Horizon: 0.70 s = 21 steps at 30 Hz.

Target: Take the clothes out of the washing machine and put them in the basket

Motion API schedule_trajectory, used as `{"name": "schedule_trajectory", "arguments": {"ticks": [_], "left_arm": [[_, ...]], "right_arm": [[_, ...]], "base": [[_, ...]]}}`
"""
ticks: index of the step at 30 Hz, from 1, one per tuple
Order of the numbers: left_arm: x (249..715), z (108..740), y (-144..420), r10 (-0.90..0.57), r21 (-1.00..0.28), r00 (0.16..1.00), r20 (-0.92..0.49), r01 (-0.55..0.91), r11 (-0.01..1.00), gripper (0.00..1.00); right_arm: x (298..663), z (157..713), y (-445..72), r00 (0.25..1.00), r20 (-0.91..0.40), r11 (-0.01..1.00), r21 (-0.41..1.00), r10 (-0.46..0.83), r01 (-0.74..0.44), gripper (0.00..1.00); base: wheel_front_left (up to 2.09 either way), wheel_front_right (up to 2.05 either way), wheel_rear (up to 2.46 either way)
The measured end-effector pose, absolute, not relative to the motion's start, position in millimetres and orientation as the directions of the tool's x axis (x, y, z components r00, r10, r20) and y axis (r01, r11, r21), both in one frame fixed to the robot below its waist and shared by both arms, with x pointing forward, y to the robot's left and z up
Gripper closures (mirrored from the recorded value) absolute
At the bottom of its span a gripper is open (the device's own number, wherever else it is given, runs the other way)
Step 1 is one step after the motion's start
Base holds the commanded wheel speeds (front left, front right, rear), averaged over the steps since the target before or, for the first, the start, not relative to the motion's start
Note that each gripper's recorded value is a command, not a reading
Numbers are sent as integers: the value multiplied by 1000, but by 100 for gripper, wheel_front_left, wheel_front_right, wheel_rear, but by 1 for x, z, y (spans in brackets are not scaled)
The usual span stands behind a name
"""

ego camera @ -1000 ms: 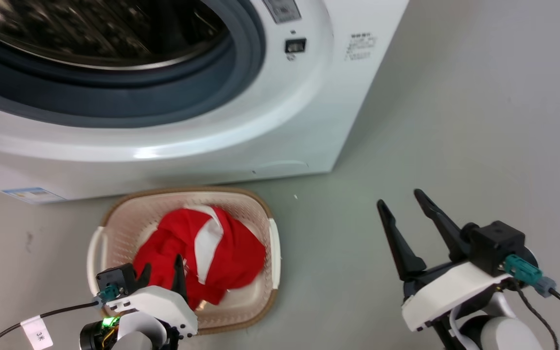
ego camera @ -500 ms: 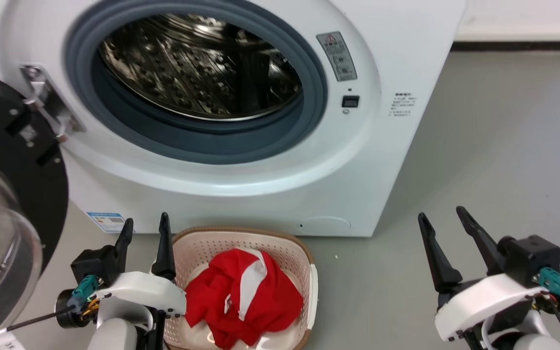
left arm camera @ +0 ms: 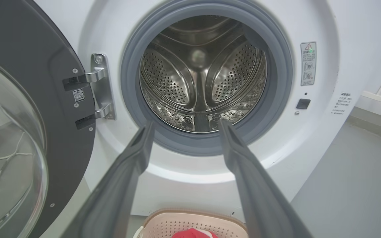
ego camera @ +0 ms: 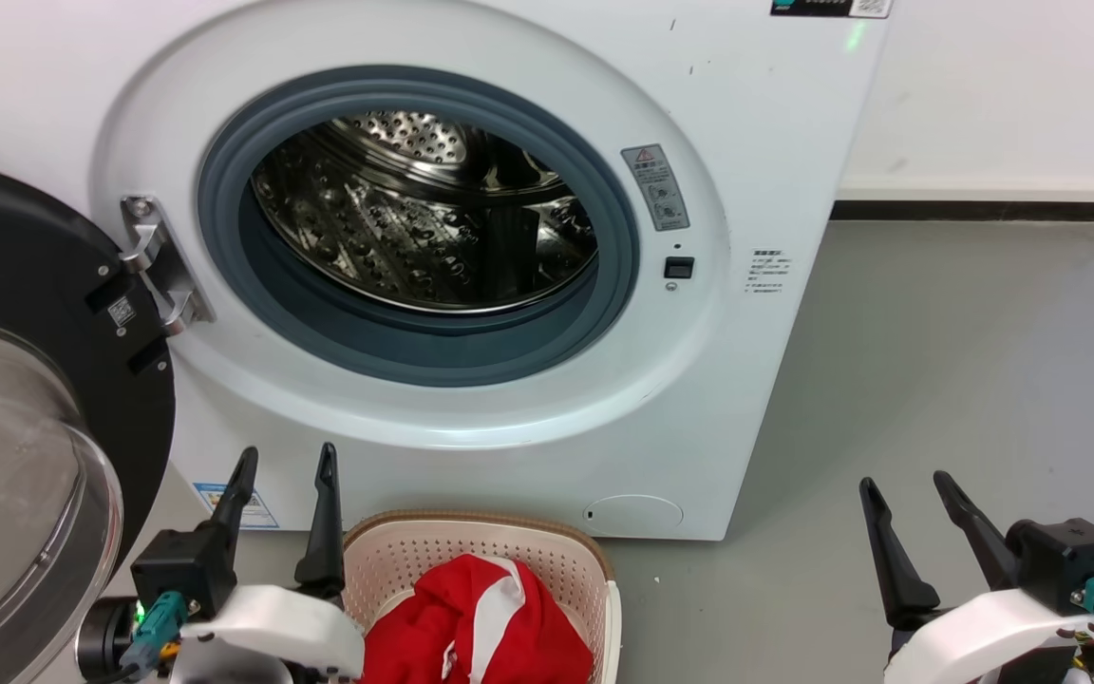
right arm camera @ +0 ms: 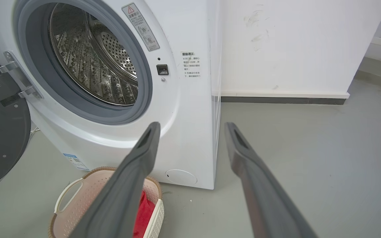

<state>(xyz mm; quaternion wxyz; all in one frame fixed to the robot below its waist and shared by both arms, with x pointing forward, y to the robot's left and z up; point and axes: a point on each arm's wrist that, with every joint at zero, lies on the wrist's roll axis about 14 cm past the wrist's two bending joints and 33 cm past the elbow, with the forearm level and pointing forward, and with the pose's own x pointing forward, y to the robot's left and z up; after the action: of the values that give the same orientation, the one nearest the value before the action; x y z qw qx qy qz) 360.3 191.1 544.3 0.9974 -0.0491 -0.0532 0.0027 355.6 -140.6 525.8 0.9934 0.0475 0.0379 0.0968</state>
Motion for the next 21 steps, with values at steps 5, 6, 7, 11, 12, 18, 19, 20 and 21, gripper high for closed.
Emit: {"name": "schedule_trajectory", "arguments": {"ticks": [5, 6, 7, 11, 12, 18, 19, 20, 21], "left_arm": [[347, 544, 183, -10, -88, 997, 75, 16, 996, 0], [345, 544, 182, -13, -89, 997, 72, 20, 996, 0], [344, 545, 180, -16, -88, 997, 72, 23, 996, 0], [341, 548, 180, -16, -86, 997, 72, 22, 996, 0], [341, 547, 180, -16, -86, 998, 67, 22, 996, 0], [341, 545, 177, -23, -83, 998, 53, 27, 996, 0], [341, 545, 177, -24, -83, 998, 51, 28, 996, 0], [341, 545, 177, -24, -85, 998, 50, 28, 996, 0], [341, 544, 177, -24, -85, 998, 49, 28, 996, 0]], "right_arm": [[347, 529, -150, 984, -55, 982, 94, 167, -161, 0], [346, 530, -153, 986, -53, 984, 92, 160, -155, 0], [345, 531, -154, 987, -49, 984, 91, 156, -151, 0], [344, 533, -157, 988, -45, 986, 86, 147, -142, 0], [344, 533, -158, 988, -45, 986, 85, 145, -141, 0], [344, 532, -159, 989, -50, 987, 86, 142, -138, 0], [344, 531, -158, 988, -51, 987, 86, 143, -139, 0], [344, 531, -158, 988, -52, 987, 86, 144, -139, 0], [343, 531, -158, 988, -53, 986, 87, 144, -140, 0]], "base": [[0, 0, 0], [0, 0, 0], [0, 0, 0], [0, 0, 0], [0, 0, 0], [0, 0, 0], [0, 0, 0], [0, 0, 0], [0, 0, 0]]}}
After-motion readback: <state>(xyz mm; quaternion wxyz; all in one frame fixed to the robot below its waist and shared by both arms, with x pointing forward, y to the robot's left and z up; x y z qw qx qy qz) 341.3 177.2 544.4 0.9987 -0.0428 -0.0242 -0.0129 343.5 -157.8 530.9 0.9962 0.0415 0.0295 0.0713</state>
